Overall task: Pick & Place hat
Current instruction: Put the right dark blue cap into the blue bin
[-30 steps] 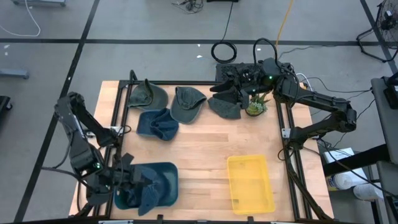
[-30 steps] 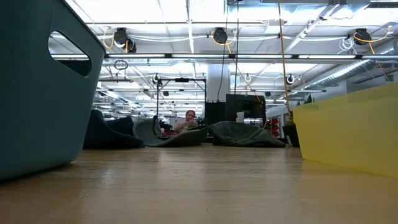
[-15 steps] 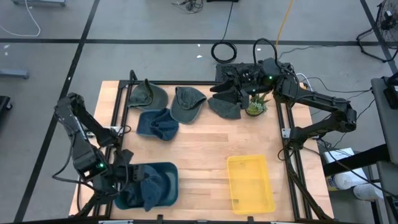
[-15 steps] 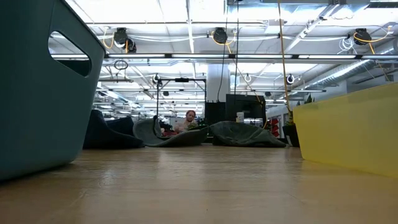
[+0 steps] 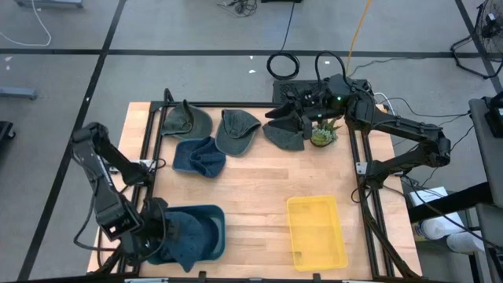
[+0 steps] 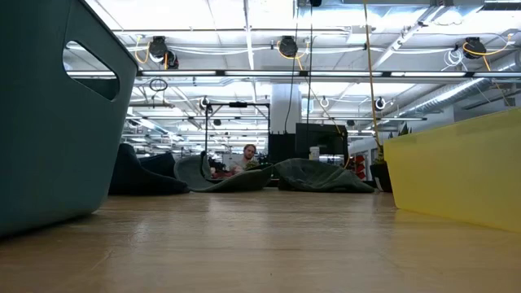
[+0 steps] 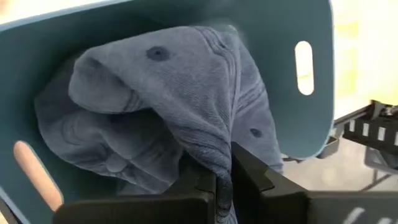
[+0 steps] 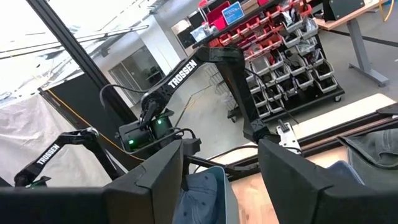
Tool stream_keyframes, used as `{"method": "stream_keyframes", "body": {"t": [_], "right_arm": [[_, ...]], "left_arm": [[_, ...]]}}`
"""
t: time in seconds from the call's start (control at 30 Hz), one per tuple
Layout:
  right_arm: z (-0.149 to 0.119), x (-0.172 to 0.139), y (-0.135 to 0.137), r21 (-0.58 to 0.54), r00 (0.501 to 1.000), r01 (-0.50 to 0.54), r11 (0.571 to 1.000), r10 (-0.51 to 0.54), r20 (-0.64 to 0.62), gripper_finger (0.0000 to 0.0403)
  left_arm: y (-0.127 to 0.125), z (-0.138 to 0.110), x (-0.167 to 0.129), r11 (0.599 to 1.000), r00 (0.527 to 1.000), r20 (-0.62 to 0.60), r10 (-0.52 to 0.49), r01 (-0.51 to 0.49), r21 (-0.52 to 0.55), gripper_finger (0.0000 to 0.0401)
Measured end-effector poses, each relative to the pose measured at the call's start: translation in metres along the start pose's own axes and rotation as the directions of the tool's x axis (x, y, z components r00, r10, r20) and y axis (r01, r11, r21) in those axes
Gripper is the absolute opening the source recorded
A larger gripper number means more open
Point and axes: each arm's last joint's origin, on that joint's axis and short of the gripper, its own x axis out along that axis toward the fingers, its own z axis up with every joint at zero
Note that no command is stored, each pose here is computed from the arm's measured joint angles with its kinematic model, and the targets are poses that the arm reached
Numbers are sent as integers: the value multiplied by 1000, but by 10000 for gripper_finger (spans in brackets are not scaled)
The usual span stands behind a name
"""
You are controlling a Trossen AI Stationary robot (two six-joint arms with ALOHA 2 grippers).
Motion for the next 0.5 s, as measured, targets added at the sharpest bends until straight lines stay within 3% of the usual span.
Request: {"method": "stream_keyframes", "body": {"t": [0.5], "right_arm": [[0, 0, 0, -55, 1000, 2, 998, -2, 1, 196]], "left_arm": [[11, -7, 27, 956, 956, 86, 279, -285, 65, 18]]}}
